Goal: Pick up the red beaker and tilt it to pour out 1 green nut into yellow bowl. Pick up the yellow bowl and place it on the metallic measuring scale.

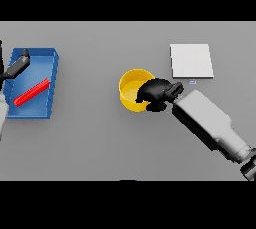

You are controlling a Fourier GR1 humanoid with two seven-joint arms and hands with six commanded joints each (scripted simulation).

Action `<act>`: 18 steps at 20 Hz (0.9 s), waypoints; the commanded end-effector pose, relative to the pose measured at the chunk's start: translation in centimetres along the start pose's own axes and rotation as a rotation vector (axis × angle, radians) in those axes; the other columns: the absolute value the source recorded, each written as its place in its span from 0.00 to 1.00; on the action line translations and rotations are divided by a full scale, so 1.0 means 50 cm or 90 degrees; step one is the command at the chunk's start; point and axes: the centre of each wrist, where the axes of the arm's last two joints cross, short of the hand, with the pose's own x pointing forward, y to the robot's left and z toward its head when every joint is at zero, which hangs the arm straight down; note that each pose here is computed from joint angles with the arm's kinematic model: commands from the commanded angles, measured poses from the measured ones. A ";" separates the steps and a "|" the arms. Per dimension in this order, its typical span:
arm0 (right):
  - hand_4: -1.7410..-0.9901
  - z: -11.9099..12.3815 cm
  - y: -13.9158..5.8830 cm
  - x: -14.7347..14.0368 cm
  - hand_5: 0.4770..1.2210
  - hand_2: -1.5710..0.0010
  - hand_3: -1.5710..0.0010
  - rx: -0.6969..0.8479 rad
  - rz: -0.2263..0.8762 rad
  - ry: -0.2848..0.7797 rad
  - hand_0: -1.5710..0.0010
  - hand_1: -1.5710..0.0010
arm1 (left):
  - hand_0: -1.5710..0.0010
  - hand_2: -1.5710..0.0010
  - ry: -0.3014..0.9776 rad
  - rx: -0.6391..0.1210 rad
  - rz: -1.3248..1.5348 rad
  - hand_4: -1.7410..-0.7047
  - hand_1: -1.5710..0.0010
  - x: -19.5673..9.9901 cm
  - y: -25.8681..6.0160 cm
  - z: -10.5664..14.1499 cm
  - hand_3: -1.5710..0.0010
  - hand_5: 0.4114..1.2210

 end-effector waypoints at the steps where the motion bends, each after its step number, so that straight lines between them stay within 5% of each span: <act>1: 0.03 0.001 0.004 0.003 0.98 0.18 0.12 -0.009 0.000 0.002 0.04 0.04 | 1.00 1.00 -0.002 -0.003 -0.004 0.97 1.00 0.005 -0.003 0.001 1.00 0.34; 10: 0.00 0.076 -0.074 -0.002 1.00 0.10 0.21 -0.052 0.013 0.020 0.01 0.01 | 1.00 1.00 0.003 -0.002 -0.003 0.97 1.00 -0.001 -0.004 0.003 1.00 0.35; 16: 0.00 0.109 -0.098 -0.038 1.00 0.08 0.12 -0.104 0.005 0.059 0.00 0.00 | 1.00 1.00 -0.005 0.004 0.003 0.96 1.00 0.006 0.001 0.002 1.00 0.35; 18: 0.00 0.126 -0.107 -0.058 1.00 0.06 0.17 -0.115 -0.011 0.084 0.00 0.00 | 1.00 1.00 -0.002 0.004 -0.004 0.97 1.00 0.008 0.004 0.005 1.00 0.36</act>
